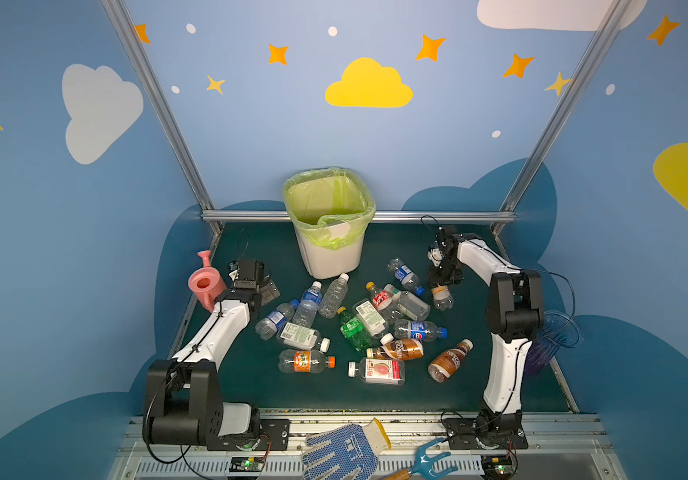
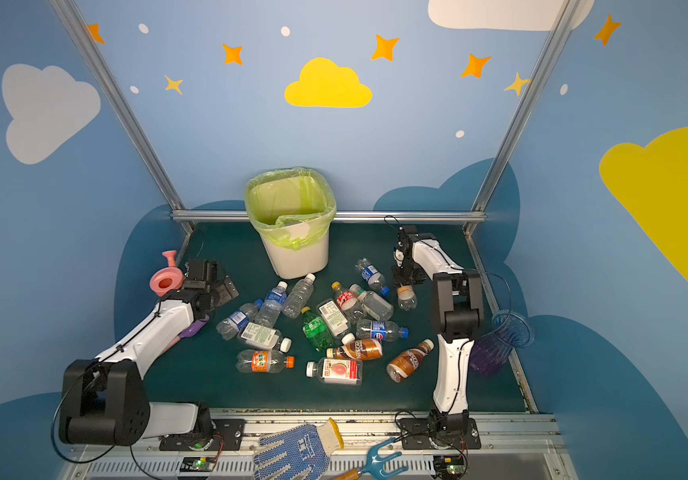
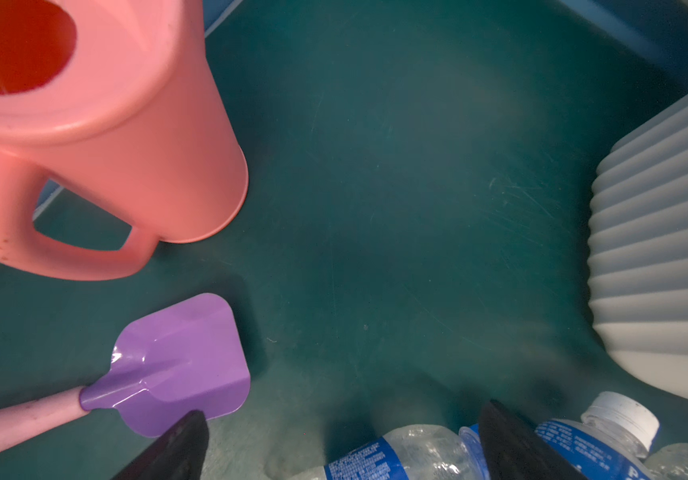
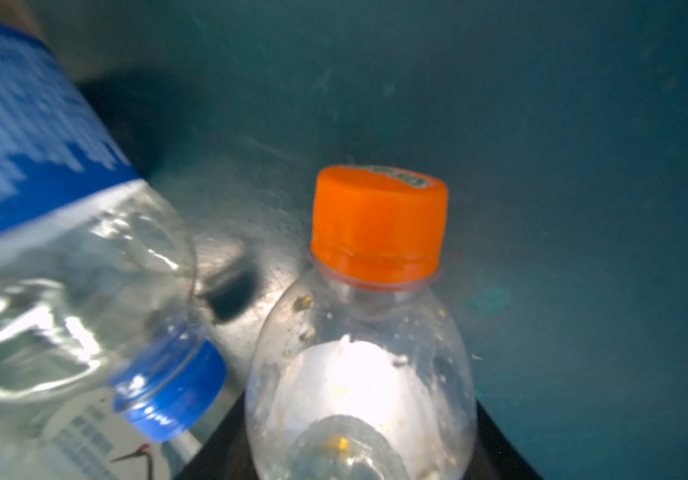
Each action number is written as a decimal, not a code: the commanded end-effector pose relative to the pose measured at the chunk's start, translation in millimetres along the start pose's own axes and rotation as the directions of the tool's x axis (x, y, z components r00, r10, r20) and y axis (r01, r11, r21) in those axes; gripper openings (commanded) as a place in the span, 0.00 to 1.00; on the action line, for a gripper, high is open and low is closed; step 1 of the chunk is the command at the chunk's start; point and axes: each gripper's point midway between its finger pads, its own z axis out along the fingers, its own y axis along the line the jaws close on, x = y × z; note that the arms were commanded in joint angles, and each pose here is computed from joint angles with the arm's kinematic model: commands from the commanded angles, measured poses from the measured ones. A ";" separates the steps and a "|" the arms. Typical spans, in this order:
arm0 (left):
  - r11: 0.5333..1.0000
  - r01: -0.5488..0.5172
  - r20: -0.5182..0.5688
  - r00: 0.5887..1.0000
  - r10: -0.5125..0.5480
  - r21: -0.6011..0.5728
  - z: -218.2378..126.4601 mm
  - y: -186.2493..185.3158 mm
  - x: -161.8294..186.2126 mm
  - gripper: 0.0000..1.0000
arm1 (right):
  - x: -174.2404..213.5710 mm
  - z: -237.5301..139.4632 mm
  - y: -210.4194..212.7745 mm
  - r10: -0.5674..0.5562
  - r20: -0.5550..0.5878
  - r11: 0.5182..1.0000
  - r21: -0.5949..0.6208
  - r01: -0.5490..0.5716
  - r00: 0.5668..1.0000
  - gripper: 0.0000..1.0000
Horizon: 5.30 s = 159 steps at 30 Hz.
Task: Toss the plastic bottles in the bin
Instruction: 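Lift the orange-capped bottle with the right gripper and release it over the bin, then grasp the Pocari Sweat bottle with the left gripper while the right arm withdraws, then lift the Pocari Sweat bottle with the left gripper and drop it into the bin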
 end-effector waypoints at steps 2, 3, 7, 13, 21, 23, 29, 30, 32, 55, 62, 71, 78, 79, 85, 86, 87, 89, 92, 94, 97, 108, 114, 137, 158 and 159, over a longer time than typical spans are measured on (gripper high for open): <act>1.000 0.005 0.005 1.000 -0.004 -0.020 -1.8 1.3 -4.1 1.00 | -44.0 -97.6 -2.9 0.054 0.245 0.998 -0.054 -0.042 0.968 0.47; 1.000 0.007 0.006 1.000 -0.007 -0.020 -2.0 1.0 -4.2 1.00 | -54.6 -121.6 -1.6 0.066 0.311 0.996 -0.073 -0.045 0.948 0.47; 1.000 0.014 0.010 1.000 -0.013 -0.019 -2.5 1.0 -5.2 1.00 | -93.3 -248.6 6.7 0.114 0.635 0.989 -0.143 -0.029 0.764 0.46; 1.000 0.016 0.015 1.000 -0.016 -0.017 -2.9 1.0 -6.6 1.00 | -97.4 -444.4 19.4 0.247 0.929 0.960 -0.274 0.063 0.276 0.46; 1.000 0.016 -0.010 1.000 -0.016 -0.002 -0.2 -2.5 -1.5 1.00 | -131.5 -460.5 124.8 0.358 0.882 0.813 -0.456 0.361 0.307 0.48; 1.000 0.019 -0.012 1.000 -0.019 0.001 -0.7 -2.9 -1.3 1.00 | -147.5 -421.6 175.0 0.292 0.856 0.770 -0.475 0.426 0.426 0.50; 1.000 0.019 -0.030 0.999 -0.019 0.004 -0.5 -2.7 3.9 1.00 | -167.0 -384.8 245.4 0.195 0.849 0.707 -0.469 0.530 0.491 0.74; 1.000 0.015 -0.032 0.999 -0.014 0.002 -0.8 -2.3 4.0 1.00 | -167.4 -391.7 242.8 0.200 0.859 0.718 -0.455 0.527 0.470 0.82; 1.000 0.010 -0.036 0.999 -0.010 -0.004 -0.9 -1.5 4.6 1.00 | -165.6 -414.0 229.9 0.218 0.885 0.759 -0.419 0.499 0.411 0.88; 0.936 -0.334 0.001 0.942 0.336 0.113 -30.0 -64.0 29.7 1.00 | -83.7 -340.6 90.0 0.305 0.824 0.898 -0.416 0.145 0.477 0.96; 0.833 -0.534 -0.079 0.833 0.548 0.148 -21.2 -103.2 64.4 0.99 | -25.9 -221.2 47.6 0.367 0.672 0.905 -0.418 -0.080 0.643 0.96; 0.786 -0.573 -0.199 0.763 0.615 0.233 -4.8 -125.7 94.9 0.81 | 47.9 -142.9 5.4 0.502 0.545 0.858 -0.409 -0.310 0.671 0.96; 0.765 -0.590 -0.271 0.716 0.643 0.258 7.8 -130.0 111.9 0.77 | 59.3 -143.0 -11.4 0.549 0.541 0.833 -0.411 -0.370 0.637 0.96; 0.761 -0.593 -0.280 0.708 0.648 0.263 9.0 -131.3 114.2 0.76 | 59.4 -142.4 -12.9 0.555 0.538 0.830 -0.412 -0.376 0.635 0.96; 0.757 -0.587 -0.316 0.688 0.653 0.285 14.7 -135.3 124.5 0.67 | 58.2 -140.7 -12.8 0.569 0.522 0.819 -0.428 -0.382 0.636 0.96; 0.757 -0.587 -0.316 0.688 0.653 0.286 15.2 -135.9 125.0 0.68 | 58.4 -139.2 -13.5 0.572 0.517 0.817 -0.429 -0.386 0.637 0.96; 0.757 -0.588 -0.318 0.687 0.653 0.285 15.7 -136.1 126.2 0.71 | 58.5 -138.1 -12.5 0.574 0.513 0.815 -0.432 -0.385 0.639 0.96; 0.757 -0.591 -0.327 0.682 0.654 0.280 18.3 -135.8 127.1 0.74 | 58.6 -136.5 -12.1 0.576 0.506 0.813 -0.435 -0.387 0.642 0.96; 0.753 -0.599 -0.348 0.669 0.657 0.271 21.9 -134.9 129.6 0.75 | 57.9 -135.8 -11.5 0.580 0.501 0.809 -0.441 -0.387 0.642 0.96; 0.753 -0.602 -0.357 0.664 0.657 0.265 24.1 -133.8 130.8 0.76 | 57.4 -135.7 -12.2 0.583 0.499 0.808 -0.443 -0.389 0.641 0.96; 0.752 -0.604 -0.359 0.663 0.657 0.262 25.0 -133.9 131.1 0.75 | 55.7 -137.3 -12.6 0.584 0.499 0.806 -0.447 -0.388 0.640 0.96; 0.741 -0.607 -0.290 0.682 0.671 0.288 3.1 -140.7 118.7 0.54 | 55.9 -137.7 -15.0 0.590 0.494 0.801 -0.454 -0.389 0.639 0.96; 0.710 -0.639 -0.268 0.658 0.704 0.297 -16.3 -140.0 120.4 0.55 | 55.7 -139.6 -15.9 0.595 0.493 0.797 -0.462 -0.388 0.635 0.96; 0.518 -0.743 0.483 0.669 0.565 0.424 -248.0 -221.0 -17.9 0.57 | 57.0 -149.8 -16.4 0.611 0.502 0.783 -0.495 -0.376 0.612 0.96; 0.738 -0.471 0.463 0.853 0.240 0.484 -214.1 -290.3 -181.0 0.60 | 63.5 -164.6 -23.7 0.612 0.526 0.784 -0.500 -0.368 0.590 0.96; 0.760 -0.441 0.424 0.873 0.240 0.478 -206.9 -291.0 -181.5 0.65 | 64.4 -164.2 -24.4 0.614 0.525 0.783 -0.499 -0.371 0.590 0.96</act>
